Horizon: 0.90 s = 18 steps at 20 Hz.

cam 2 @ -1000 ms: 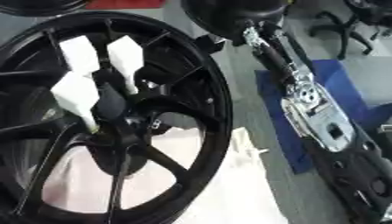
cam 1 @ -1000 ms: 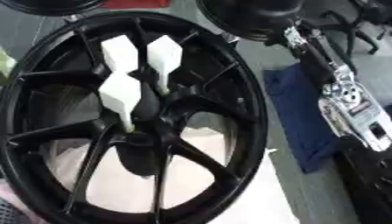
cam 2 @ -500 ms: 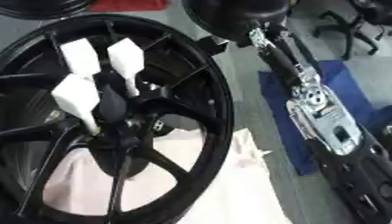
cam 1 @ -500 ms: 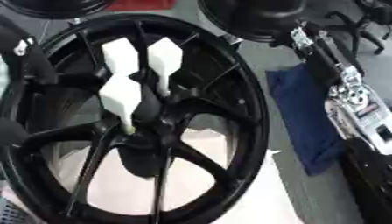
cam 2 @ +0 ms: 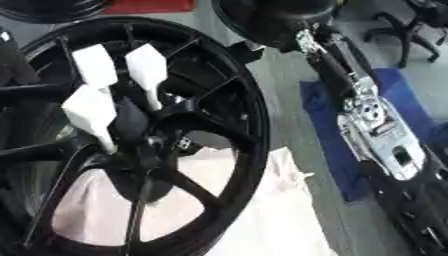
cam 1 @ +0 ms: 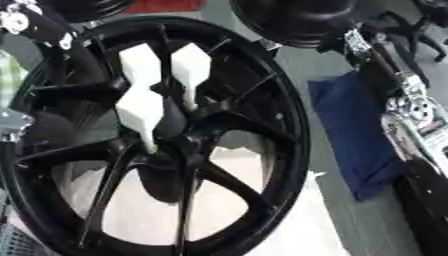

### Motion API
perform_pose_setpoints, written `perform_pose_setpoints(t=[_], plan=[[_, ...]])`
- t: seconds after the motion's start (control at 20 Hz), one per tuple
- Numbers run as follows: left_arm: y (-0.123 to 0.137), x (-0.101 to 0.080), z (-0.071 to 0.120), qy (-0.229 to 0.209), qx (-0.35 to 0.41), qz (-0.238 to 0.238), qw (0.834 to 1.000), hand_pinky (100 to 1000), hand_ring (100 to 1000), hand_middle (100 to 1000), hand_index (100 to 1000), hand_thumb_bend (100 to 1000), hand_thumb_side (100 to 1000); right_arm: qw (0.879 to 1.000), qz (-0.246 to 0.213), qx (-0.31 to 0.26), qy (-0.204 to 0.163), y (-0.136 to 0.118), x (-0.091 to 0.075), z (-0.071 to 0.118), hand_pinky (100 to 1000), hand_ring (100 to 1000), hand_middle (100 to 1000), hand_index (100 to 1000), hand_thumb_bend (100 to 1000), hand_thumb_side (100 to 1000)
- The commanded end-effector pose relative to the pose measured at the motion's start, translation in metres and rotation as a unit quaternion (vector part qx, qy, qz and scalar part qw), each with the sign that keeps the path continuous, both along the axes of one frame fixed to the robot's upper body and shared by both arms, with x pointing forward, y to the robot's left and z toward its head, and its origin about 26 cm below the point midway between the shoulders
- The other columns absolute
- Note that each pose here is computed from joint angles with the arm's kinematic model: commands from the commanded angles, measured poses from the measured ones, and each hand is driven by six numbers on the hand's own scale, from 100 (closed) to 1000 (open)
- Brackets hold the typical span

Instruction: Pull the pin out of the wheel hub.

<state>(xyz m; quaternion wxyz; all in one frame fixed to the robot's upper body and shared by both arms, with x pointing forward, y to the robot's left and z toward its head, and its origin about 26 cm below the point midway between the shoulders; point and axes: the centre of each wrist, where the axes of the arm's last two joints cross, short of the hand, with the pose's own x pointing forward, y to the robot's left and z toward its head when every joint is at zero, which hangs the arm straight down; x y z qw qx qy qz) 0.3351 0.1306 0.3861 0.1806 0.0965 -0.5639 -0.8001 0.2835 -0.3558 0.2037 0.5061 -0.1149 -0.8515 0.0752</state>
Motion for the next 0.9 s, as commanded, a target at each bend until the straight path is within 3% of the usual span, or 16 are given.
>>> perform_pose_setpoints(t=[0.05, 0.5, 0.9], plan=[[-0.002, -0.003, 0.010, -0.016, -0.004, 0.002, 1.000, 759, 682, 738, 853, 454, 707, 1.000, 0.008, -0.004, -0.009, 0.000, 0.000, 0.008, 954, 689, 630, 739, 100, 648], [-0.004, 0.001, 0.009, -0.008, -0.023, -0.004, 1.000, 755, 615, 729, 860, 472, 631, 1.000, 0.015, 0.001, -0.006, 0.003, 0.003, 0.007, 956, 688, 630, 739, 100, 656], [-0.002, 0.008, 0.007, -0.007, -0.032, 0.000, 0.999, 758, 682, 730, 858, 475, 624, 1.000, 0.020, 0.003, -0.005, 0.005, 0.005, 0.006, 956, 687, 629, 737, 100, 668]])
